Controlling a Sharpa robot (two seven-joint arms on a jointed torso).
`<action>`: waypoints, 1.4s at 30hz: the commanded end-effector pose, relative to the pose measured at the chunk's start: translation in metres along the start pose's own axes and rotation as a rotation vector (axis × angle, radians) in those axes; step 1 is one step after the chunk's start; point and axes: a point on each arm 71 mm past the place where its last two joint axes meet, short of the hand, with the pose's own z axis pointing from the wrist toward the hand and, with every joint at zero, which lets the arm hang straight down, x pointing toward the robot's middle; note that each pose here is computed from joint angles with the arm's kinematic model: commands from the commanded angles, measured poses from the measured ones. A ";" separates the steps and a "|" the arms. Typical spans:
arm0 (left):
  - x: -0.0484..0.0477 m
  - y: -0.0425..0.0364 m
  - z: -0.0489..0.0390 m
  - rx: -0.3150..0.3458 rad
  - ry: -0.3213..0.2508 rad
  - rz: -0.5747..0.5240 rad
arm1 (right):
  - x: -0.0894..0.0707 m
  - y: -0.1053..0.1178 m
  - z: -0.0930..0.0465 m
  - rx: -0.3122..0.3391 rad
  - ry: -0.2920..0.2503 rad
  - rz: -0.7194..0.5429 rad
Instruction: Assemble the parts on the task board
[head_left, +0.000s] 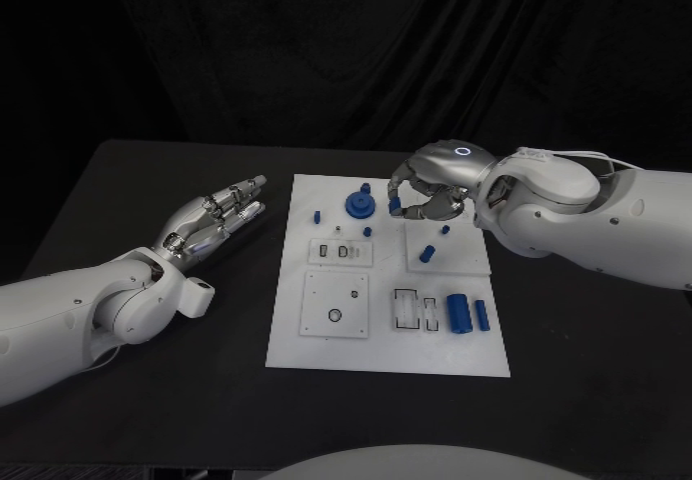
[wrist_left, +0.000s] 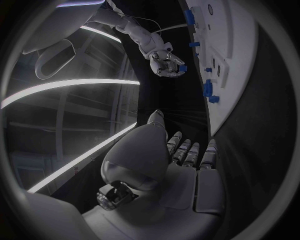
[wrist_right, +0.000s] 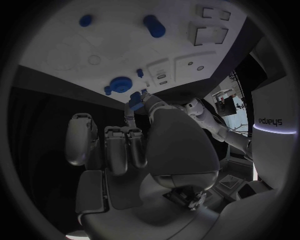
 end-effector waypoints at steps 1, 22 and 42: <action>0.0024 -0.0047 0.0008 0.066 0.012 -0.007 | 0.010 0.009 0.006 0.020 0.031 0.009; 0.0069 -0.0034 0.0062 0.065 0.028 -0.016 | 0.052 0.041 0.032 -0.026 0.152 -0.030; 0.0076 -0.0030 0.0067 0.063 0.032 -0.018 | 0.056 0.044 0.034 -0.025 0.168 -0.029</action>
